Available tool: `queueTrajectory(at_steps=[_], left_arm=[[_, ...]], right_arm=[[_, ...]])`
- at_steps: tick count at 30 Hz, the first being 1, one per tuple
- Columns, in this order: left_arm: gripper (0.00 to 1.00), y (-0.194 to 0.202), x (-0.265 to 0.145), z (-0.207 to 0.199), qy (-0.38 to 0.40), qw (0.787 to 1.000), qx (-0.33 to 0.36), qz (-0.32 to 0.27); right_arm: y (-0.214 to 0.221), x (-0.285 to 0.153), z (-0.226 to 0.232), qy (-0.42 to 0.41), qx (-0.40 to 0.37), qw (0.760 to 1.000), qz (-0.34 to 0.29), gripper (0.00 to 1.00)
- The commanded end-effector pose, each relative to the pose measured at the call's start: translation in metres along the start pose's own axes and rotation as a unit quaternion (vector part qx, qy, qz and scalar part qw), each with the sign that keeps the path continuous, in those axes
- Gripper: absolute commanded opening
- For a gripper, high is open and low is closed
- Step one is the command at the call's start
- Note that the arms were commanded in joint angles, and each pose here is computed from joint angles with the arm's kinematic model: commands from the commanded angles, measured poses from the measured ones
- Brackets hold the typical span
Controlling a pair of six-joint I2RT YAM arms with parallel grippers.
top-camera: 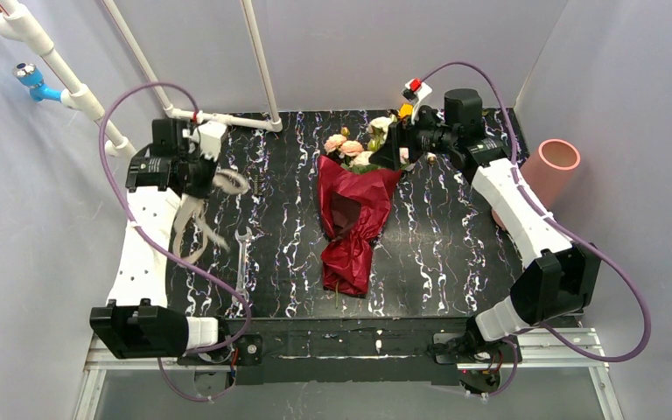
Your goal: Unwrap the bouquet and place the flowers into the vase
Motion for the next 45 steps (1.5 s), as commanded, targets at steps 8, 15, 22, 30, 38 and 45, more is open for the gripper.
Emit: queueTrajectory(at_steps=[8,15,22,30,38,45], left_arm=[[0.67,0.076,0.036,0.015,-0.005,0.994,0.025,0.103],[0.90,-0.005,0.033,-0.072,0.192,0.978,0.026,-0.076],[0.90,-0.033,0.068,-0.140,0.290,0.952,-0.057,-0.078],[0.90,-0.037,0.106,-0.191,0.309,0.943,-0.092,-0.076],[0.84,-0.040,0.160,-0.199,0.292,0.947,-0.123,-0.047],[0.73,-0.037,0.195,-0.198,0.266,0.954,-0.134,-0.015]], right_arm=[[0.070,-0.013,-0.001,-0.002,-0.002,0.992,0.124,0.89],[0.100,0.001,0.008,-0.009,0.025,0.987,0.158,0.88],[0.121,0.054,0.022,0.003,-0.003,0.979,0.202,0.94],[0.138,0.090,0.002,0.042,0.013,0.972,0.232,0.90],[0.140,0.103,0.011,0.011,0.057,0.971,0.234,0.27],[0.126,0.067,0.008,0.013,0.061,0.966,0.249,0.01]])
Point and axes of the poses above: each gripper's point midway between its finger pads, its own x axis out along the fingers, its own z axis along the line the jaws close on, y = z × x, the point moved 2 cm from there along -x, back along the fingers, and after that the axes turned 1 degree about -x, right-handed, at the moved point
